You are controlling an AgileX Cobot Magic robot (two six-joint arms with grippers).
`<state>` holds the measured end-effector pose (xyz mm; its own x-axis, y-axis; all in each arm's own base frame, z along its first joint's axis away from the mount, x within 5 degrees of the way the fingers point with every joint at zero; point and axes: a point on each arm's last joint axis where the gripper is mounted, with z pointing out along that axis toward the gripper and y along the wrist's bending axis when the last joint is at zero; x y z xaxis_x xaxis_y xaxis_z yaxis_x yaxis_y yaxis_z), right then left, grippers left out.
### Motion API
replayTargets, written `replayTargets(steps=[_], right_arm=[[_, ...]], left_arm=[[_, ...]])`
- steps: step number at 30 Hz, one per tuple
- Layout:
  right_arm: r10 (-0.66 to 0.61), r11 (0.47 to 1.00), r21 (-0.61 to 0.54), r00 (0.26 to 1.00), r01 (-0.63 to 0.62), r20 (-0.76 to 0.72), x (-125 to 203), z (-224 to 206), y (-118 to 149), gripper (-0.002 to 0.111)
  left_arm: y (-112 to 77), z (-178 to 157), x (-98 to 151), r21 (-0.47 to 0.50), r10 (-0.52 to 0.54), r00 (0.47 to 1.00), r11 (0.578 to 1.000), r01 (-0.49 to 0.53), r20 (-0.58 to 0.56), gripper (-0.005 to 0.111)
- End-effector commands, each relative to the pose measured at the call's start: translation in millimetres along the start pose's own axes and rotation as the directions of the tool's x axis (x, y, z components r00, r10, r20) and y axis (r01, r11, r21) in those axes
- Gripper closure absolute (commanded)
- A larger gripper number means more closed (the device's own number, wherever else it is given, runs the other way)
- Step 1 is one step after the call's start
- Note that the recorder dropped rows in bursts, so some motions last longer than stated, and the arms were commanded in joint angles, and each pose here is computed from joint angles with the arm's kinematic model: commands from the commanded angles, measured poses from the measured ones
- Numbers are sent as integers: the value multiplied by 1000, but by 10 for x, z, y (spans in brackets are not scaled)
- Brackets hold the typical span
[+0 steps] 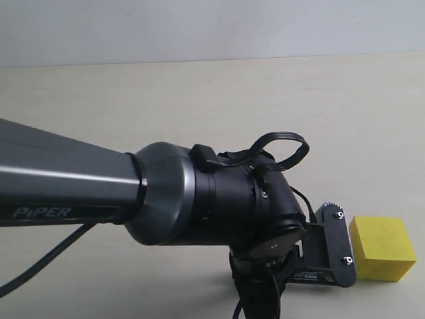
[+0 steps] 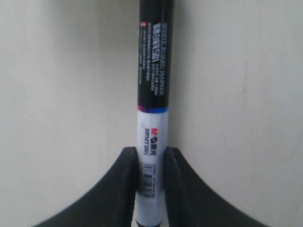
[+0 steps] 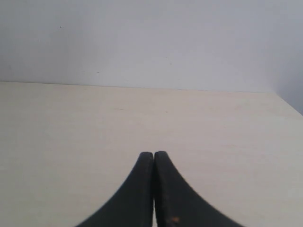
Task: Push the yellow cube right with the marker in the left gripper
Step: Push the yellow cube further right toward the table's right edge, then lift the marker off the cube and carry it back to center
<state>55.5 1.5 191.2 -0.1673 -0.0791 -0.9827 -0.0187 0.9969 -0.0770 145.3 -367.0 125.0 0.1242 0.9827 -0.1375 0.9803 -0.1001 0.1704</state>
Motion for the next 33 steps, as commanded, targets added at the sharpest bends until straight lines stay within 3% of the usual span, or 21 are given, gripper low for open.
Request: replayTargets(steps=[1,5,13,21,28,33], right_arm=[[-1,1000,9,1000,1,16,-2,-1,-5,108],[-1,1000,9,1000,1,16,-2,-1,-5,108],[-1,1000,9,1000,1,16,-2,-1,-5,108],[-1,1000,9,1000,1,16,-2,-1,-5,108],[-1,1000,9,1000,1,16,-2,-1,-5,108],[-1,1000,9,1000,1,16,-2,-1,-5,108]], left_arm=[[134,-25,94,-21,-42,998,999,41,-41,107],[162,-25,33,-39,-51,998,998,53,32,107],[-27,-49,-139,-42,-5,994,999,10,108,107],[37,-66,45,-16,-38,998,999,37,-41,107],[317,-329,183,-67,-242,970,968,242,0,107],[554,-529,330,-88,-449,892,887,453,56,107]])
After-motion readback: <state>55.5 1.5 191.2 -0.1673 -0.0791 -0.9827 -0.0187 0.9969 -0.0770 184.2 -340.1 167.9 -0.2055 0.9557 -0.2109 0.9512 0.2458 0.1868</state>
